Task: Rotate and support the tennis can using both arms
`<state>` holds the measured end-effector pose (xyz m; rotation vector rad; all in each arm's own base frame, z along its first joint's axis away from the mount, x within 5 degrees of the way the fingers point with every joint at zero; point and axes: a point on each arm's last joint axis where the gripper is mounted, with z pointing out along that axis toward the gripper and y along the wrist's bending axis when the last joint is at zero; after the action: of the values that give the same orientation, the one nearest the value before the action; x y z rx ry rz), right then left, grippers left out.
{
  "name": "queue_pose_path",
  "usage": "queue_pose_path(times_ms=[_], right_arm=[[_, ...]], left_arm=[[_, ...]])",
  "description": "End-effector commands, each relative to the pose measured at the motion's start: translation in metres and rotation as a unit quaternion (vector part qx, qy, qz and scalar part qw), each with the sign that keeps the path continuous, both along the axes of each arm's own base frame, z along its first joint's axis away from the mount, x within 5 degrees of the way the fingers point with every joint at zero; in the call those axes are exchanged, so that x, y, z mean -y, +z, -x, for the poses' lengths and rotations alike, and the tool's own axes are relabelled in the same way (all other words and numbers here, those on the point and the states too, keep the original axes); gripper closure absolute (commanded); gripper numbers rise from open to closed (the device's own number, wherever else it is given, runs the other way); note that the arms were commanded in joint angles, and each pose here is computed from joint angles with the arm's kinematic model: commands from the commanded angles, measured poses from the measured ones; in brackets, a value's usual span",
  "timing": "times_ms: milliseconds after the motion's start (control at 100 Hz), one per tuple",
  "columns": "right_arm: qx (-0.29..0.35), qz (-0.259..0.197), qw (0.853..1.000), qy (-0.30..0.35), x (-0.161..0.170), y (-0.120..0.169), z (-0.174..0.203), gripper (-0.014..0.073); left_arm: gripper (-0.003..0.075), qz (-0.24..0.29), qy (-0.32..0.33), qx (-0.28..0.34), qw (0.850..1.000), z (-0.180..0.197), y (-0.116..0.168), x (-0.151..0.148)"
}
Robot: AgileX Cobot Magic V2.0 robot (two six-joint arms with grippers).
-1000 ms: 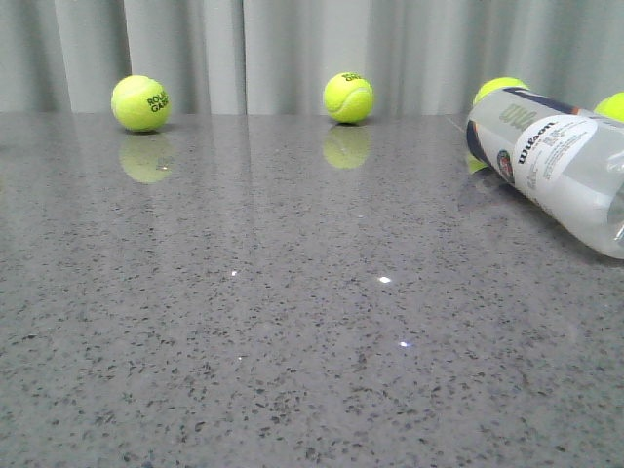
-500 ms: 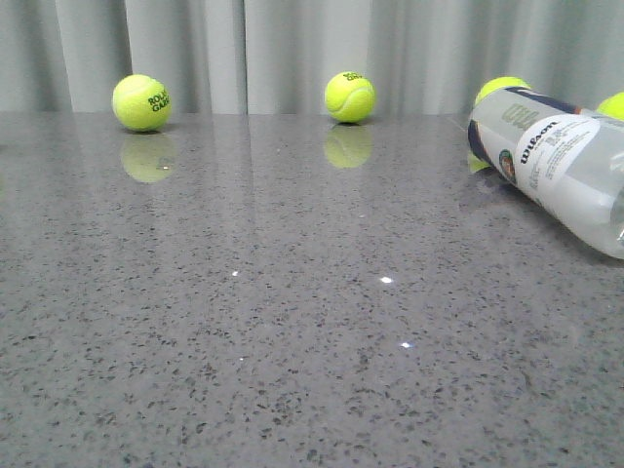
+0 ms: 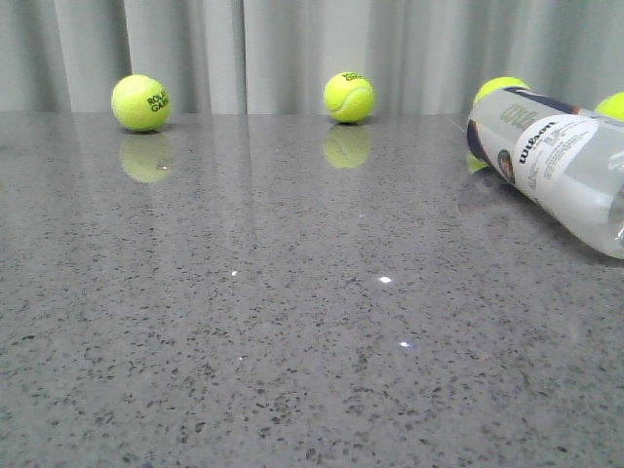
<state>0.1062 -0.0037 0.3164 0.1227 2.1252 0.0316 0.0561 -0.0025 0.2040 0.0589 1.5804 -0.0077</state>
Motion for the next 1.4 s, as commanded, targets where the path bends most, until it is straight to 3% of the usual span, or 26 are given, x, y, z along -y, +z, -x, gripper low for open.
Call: queue_pose_path(times_ms=[0, 50, 60, 200, 310, 630, 840, 1140, 1210, 1390], right_arm=[[-0.004, -0.004, 1.000, 0.001, 0.001, 0.023, -0.021, 0.0413], [-0.028, -0.009, 1.000, 0.003, 0.000, 0.027, -0.031, 0.0284], [-0.033, -0.011, 0.999, 0.003, 0.000, 0.028, -0.034, 0.0225], [-0.081, -0.033, 0.996, 0.011, -0.002, 0.038, -0.063, -0.0074], [-0.108, -0.050, 0.992, 0.029, -0.008, 0.046, -0.086, -0.0036], [-0.192, -0.091, 0.972, 0.103, -0.048, 0.042, -0.157, -0.0037], [-0.247, -0.120, 0.955, 0.110, -0.061, 0.018, -0.202, -0.0037], [-0.305, -0.117, 0.939, 0.108, -0.065, -0.016, -0.235, -0.0033], [-0.308, -0.115, 0.938, 0.110, -0.065, -0.018, -0.235, 0.0014], [-0.309, -0.105, 0.937, 0.124, -0.066, -0.012, -0.235, 0.0301]], left_arm=[[0.0739, 0.005, 0.000, 0.034, 0.999, 0.001, -0.006, 0.000], [0.0739, 0.005, 0.000, 0.034, 0.999, 0.001, -0.006, 0.000], [0.0739, 0.005, 0.000, 0.034, 0.999, 0.001, -0.006, 0.000], [0.0739, 0.005, 0.000, 0.034, 0.999, 0.001, -0.006, 0.000], [0.0739, 0.005, 0.000, 0.034, 0.999, 0.001, -0.006, 0.000], [0.0739, 0.005, 0.000, 0.034, 0.999, 0.001, -0.006, 0.000], [0.0739, 0.005, 0.000, 0.034, 0.999, 0.001, -0.006, 0.000], [0.0739, 0.005, 0.000, 0.034, 0.999, 0.001, -0.006, 0.000], [0.0739, 0.005, 0.000, 0.034, 0.999, 0.001, -0.006, 0.000], [0.0739, 0.005, 0.000, 0.034, 0.999, 0.001, -0.006, 0.000]])
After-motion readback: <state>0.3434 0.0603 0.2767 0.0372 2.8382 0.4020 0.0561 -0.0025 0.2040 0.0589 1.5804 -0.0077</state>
